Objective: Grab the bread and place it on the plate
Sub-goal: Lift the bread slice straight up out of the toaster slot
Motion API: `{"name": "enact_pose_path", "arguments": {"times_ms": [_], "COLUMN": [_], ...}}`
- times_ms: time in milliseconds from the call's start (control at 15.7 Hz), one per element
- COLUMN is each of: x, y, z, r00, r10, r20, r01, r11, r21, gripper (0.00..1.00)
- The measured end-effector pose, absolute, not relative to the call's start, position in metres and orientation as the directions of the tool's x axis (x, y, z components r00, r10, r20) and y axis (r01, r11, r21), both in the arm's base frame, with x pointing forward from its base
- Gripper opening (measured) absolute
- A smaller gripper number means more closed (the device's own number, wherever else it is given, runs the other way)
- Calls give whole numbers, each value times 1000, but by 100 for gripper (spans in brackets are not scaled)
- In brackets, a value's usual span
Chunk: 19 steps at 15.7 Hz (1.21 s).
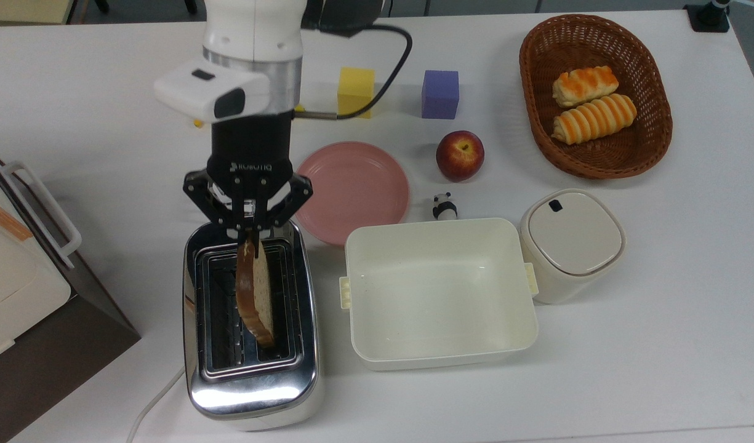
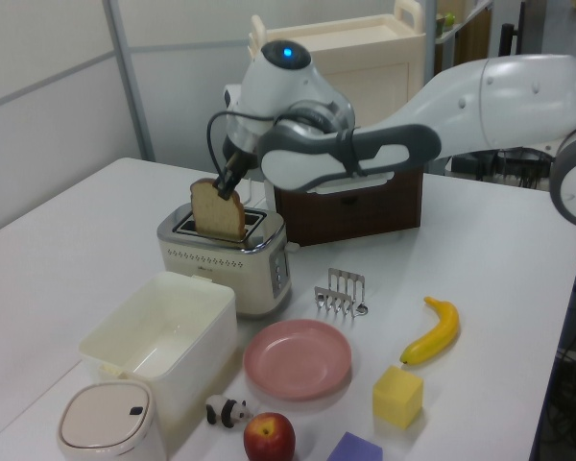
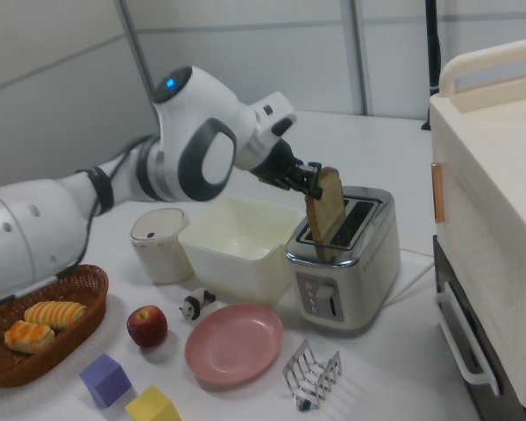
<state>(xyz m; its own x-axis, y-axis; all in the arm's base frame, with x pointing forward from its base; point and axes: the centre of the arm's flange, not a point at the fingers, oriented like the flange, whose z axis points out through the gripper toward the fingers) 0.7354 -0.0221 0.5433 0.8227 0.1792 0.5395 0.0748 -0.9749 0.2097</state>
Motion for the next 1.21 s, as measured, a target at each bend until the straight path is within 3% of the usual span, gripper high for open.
{"name": "enact_pose_path", "arguments": {"times_ms": [638,830,1212], "x": [665,652,626], "y": [-16,-16,-14], "z": [653,660,642], "r00": [878,906,977], "r10": [91,85,88], "r20": [469,415,194], "r01": [30,28,61], "r11": [-990,-990,-988], "r21": [136,140,144], "gripper": [10,10,10]}}
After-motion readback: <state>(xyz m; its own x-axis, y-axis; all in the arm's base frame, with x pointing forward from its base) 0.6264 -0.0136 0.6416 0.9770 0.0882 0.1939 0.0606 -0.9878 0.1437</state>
